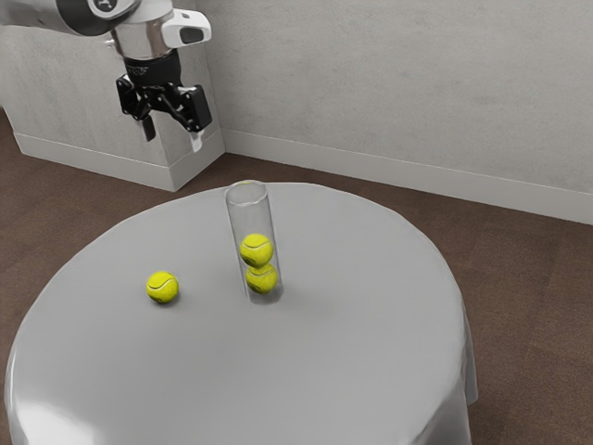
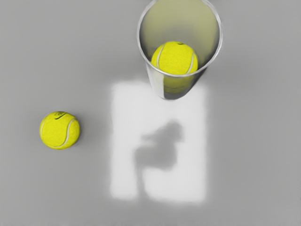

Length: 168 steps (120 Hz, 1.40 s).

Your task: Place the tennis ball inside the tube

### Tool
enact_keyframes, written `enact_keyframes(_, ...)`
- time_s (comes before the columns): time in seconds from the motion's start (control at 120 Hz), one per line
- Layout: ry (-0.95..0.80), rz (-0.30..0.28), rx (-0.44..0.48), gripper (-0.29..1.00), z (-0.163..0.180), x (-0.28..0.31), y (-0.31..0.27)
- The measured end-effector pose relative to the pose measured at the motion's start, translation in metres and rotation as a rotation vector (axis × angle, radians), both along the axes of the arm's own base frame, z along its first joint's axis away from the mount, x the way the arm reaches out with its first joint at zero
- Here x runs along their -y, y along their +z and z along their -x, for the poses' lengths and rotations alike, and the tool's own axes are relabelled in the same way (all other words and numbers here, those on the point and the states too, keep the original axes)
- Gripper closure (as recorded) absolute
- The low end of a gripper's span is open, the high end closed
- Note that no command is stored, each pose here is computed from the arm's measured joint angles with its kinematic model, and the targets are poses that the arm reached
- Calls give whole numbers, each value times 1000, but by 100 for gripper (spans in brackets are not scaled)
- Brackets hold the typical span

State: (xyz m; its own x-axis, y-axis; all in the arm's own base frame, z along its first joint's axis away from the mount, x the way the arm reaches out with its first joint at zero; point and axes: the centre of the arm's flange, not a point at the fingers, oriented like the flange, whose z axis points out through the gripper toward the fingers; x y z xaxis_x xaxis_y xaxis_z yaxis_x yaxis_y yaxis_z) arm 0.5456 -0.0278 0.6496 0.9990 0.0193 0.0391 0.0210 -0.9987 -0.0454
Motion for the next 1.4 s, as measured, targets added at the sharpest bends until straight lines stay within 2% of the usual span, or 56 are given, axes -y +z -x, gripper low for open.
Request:
enact_keyframes(0.167,11,2,0,0,5,-2,2)
enact_keyframes(0.367,96,1,-30,0,69,-43,-25)
enact_keyframes(0.542,153,4,-99,0,102,-68,-111)
enact_keyframes(0.75,198,26,-104,0,112,-84,-189)
enact_keyframes(0.925,235,36,-113,0,87,-99,-250)
enact_keyframes(1.017,244,34,-75,0,75,-101,-255)
enact_keyframes(1.4,292,39,-27,0,5,-144,-313)
